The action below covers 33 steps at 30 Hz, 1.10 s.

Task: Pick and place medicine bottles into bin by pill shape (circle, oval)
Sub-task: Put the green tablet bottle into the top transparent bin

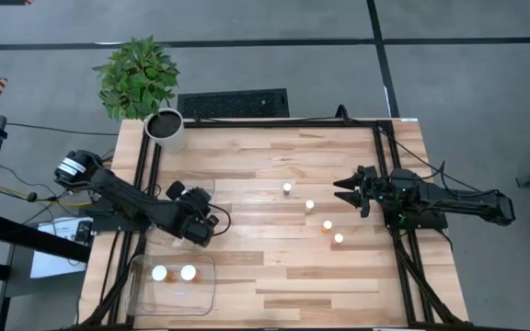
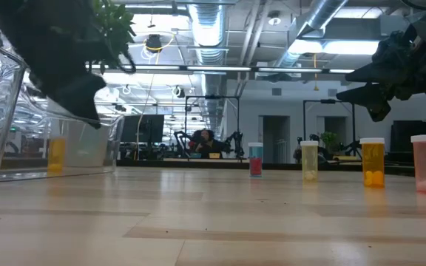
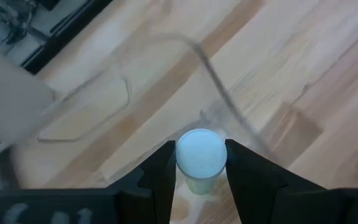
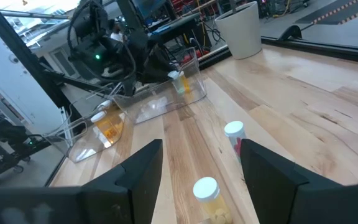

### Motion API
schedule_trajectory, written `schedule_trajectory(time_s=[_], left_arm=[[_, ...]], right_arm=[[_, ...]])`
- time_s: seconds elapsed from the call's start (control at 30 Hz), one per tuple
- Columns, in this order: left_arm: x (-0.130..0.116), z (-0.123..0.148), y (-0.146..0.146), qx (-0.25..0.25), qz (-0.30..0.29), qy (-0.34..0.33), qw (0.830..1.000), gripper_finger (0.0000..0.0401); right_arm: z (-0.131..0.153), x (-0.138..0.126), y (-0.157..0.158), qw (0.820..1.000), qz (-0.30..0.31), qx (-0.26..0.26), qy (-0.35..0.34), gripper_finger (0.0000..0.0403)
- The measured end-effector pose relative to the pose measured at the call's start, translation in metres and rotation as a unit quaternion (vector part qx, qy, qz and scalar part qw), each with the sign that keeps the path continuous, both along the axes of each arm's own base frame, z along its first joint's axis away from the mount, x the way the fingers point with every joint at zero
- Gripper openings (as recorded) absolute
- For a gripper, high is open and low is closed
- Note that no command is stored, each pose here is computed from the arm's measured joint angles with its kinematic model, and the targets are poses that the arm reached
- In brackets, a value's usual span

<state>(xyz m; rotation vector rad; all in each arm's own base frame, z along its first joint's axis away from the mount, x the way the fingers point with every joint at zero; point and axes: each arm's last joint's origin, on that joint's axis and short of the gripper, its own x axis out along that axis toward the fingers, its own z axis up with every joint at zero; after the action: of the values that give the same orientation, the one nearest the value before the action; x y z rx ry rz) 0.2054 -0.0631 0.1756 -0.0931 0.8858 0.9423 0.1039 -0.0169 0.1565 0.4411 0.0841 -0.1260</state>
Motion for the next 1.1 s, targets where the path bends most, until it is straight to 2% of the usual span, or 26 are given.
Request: schedule_trajectory(time_s=[0.2, 0.3, 0.47, 0.6, 0.73, 0.87, 1.1], left_arm=[[0.001, 0.016, -0.001, -0.010, 0.003, -0.046, 0.999, 0.0122], [-0.002, 0.024, -0.003, -0.014, -0.013, -0.051, 0.998, 0.0122], [-0.022, 0.039, -0.004, -0.012, -0.027, -0.051, 0.998, 0.0122], [-0.038, 0.050, -0.005, 0.006, -0.052, -0.077, 0.996, 0.0122], [-0.058, 0.037, -0.001, -0.008, -0.055, -0.123, 0.991, 0.0122], [-0.067, 0.016, 0.000, -0.032, -0.070, -0.164, 0.983, 0.0120], [-0.069, -0.012, 0.002, -0.016, -0.093, -0.151, 0.984, 0.0113]], right_arm=[[0.000, 0.000, 0.000, 1.000, 0.000, 0.000, 0.000, 0.0225], [0.000, 0.000, 0.000, 1.000, 0.000, 0.000, 0.000, 0.0225], [0.000, 0.000, 0.000, 1.000, 0.000, 0.000, 0.000, 0.0225], [0.000, 0.000, 0.000, 1.000, 0.000, -0.001, 0.000, 0.0225], [0.000, 0.000, 0.000, 1.000, 0.000, -0.001, 0.000, 0.0225], [0.000, 0.000, 0.000, 1.000, 0.000, -0.001, 0.000, 0.0225], [0.000, 0.000, 0.000, 1.000, 0.000, -0.001, 0.000, 0.0225]])
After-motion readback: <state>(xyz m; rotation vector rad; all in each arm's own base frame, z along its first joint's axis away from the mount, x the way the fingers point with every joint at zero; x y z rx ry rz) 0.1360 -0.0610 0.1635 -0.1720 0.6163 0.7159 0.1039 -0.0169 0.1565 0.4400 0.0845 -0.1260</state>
